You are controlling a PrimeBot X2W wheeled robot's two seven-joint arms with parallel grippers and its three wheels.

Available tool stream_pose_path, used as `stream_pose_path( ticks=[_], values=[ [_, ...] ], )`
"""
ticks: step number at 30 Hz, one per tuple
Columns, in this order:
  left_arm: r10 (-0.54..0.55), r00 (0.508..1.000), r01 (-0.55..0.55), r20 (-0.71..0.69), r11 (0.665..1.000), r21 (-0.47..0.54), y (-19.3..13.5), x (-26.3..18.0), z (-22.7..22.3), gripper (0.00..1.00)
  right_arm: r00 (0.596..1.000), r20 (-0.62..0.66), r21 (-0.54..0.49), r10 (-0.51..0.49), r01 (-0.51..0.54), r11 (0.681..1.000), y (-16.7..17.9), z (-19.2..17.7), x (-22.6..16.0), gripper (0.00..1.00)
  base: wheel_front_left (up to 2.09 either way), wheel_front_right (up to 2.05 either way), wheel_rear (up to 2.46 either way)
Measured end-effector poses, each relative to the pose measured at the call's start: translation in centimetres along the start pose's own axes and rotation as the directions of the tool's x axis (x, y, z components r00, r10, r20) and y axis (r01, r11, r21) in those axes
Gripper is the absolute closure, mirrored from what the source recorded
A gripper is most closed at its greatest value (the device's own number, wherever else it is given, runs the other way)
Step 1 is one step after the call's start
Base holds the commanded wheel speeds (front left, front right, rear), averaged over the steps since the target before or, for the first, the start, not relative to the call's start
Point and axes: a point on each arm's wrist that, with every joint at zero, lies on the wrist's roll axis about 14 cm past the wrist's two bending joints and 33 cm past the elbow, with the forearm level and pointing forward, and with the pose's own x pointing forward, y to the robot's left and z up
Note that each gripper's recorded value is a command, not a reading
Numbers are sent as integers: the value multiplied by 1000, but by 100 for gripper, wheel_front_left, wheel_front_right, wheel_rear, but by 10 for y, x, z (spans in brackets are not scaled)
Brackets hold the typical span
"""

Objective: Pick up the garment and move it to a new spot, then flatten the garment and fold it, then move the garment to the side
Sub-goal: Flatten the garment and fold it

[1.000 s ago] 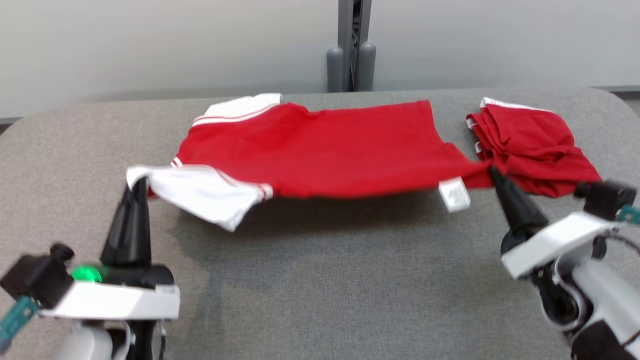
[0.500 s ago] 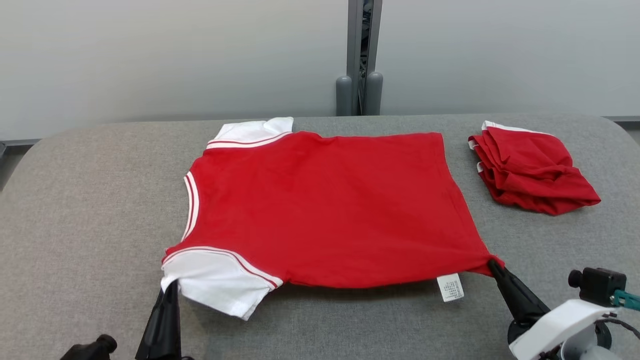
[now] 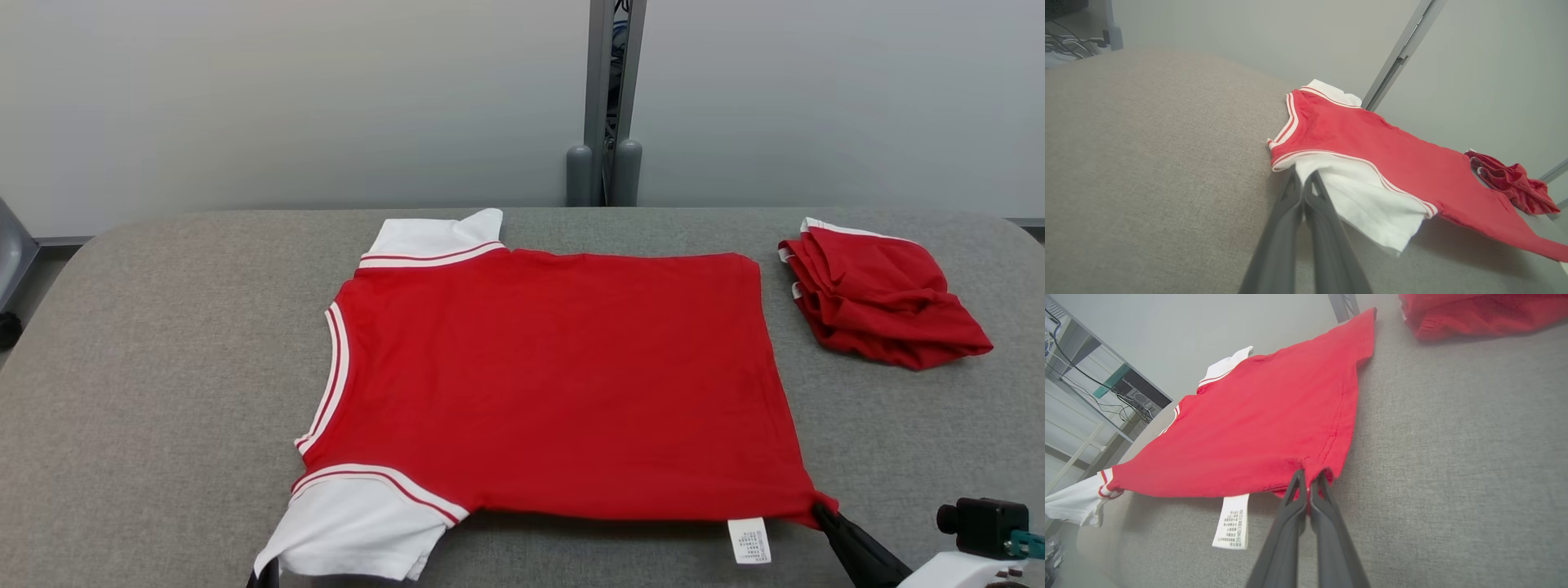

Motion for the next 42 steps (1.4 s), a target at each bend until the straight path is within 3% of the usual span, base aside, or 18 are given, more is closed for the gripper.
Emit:
stream_pose_path(
  ticks=[8, 17, 26, 42],
  values=[
    [7, 996, -6, -87, 1000, 12, 6, -10, -20, 100, 999, -51, -29, 11, -12, 1000, 3, -6, 3, 100, 0, 0, 0],
    [-185, 979, 177, 84, 980, 96, -42, 33, 41, 100, 999, 17, -75, 40, -38, 996, 14, 23, 12, 100, 0, 0, 0],
    [-299, 951, 283, 81, 945, 165, -70, 83, 60, 100, 1000, 8, -115, 17, -16, 993, 8, 42, 32, 100, 0, 0, 0],
    [-284, 956, 294, -78, 932, 211, -64, 179, 34, 100, 999, -51, -147, -16, 8, 989, -3, 50, 97, 100, 0, 0, 0]
  ],
)
